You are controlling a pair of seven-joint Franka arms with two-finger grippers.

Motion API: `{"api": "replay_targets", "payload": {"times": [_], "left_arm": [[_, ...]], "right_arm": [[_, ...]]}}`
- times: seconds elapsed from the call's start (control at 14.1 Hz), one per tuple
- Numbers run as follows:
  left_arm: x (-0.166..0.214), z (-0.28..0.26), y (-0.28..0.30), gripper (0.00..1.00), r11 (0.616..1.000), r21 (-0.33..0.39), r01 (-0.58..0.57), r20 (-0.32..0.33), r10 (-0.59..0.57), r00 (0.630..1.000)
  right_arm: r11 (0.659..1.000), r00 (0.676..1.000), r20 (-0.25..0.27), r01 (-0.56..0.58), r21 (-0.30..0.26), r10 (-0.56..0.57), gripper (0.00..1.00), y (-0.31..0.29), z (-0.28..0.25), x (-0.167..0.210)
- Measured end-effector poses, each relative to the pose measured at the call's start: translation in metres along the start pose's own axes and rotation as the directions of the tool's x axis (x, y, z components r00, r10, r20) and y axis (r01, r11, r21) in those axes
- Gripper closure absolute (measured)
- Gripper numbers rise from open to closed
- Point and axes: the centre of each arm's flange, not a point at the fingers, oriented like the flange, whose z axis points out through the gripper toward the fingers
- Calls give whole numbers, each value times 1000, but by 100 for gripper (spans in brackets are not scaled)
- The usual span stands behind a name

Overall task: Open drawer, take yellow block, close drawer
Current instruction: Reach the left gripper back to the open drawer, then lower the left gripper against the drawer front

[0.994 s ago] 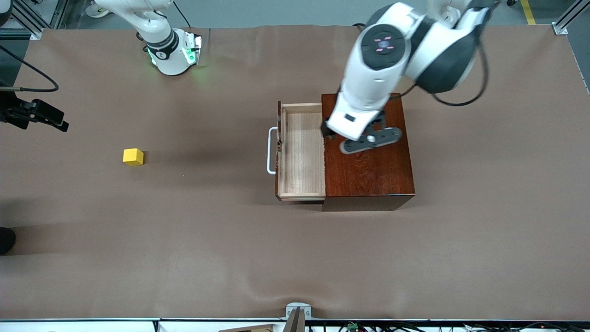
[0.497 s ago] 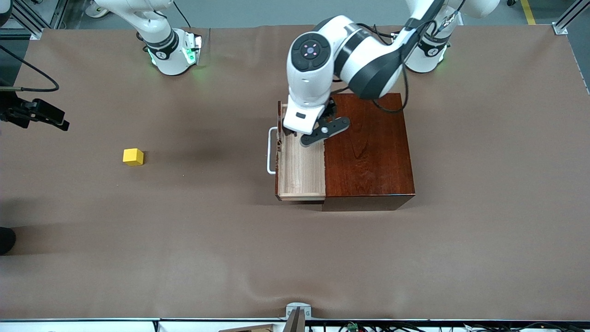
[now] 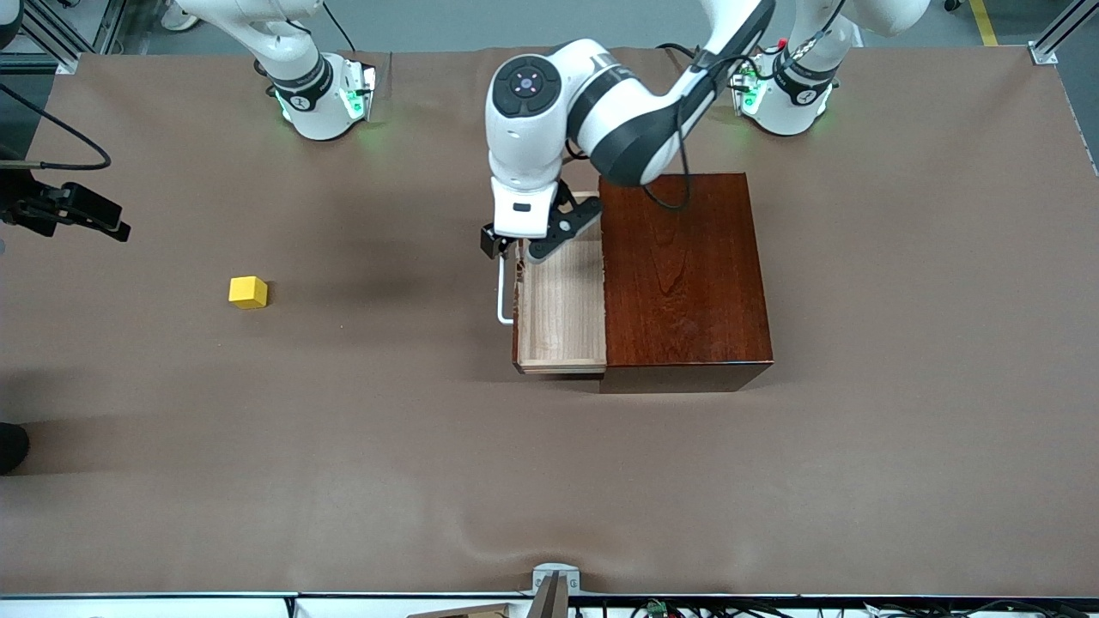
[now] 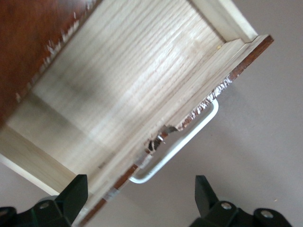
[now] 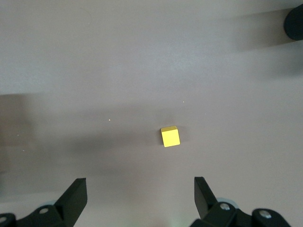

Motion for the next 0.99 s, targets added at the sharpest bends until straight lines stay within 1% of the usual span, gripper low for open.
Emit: {"api": "replay_targets", "payload": {"times": [0.14, 0.36, 0.5, 0.64, 0.99], "left_arm": [[-12, 9, 2, 0, 993, -12, 114, 5, -114, 993], [-25, 24, 7, 0, 958, -22, 287, 16, -287, 958], [-30, 36, 12, 0, 924, -31, 381, 27, -381, 924], [-31, 48, 15, 0, 880, -33, 473, 33, -472, 881], [-18, 71, 19, 0, 801, -22, 599, 12, -599, 801]], "right_arm": [[1000, 1000, -6, 0, 0, 0, 0, 0, -1, 0], [1000, 1000, -15, -1, 0, 1, 0, 0, -5, 1], [1000, 1000, -17, -1, 0, 1, 0, 0, -6, 1], [1000, 1000, -17, -1, 0, 1, 0, 0, -6, 1], [1000, 1000, -17, -1, 0, 1, 0, 0, -6, 1]]}}
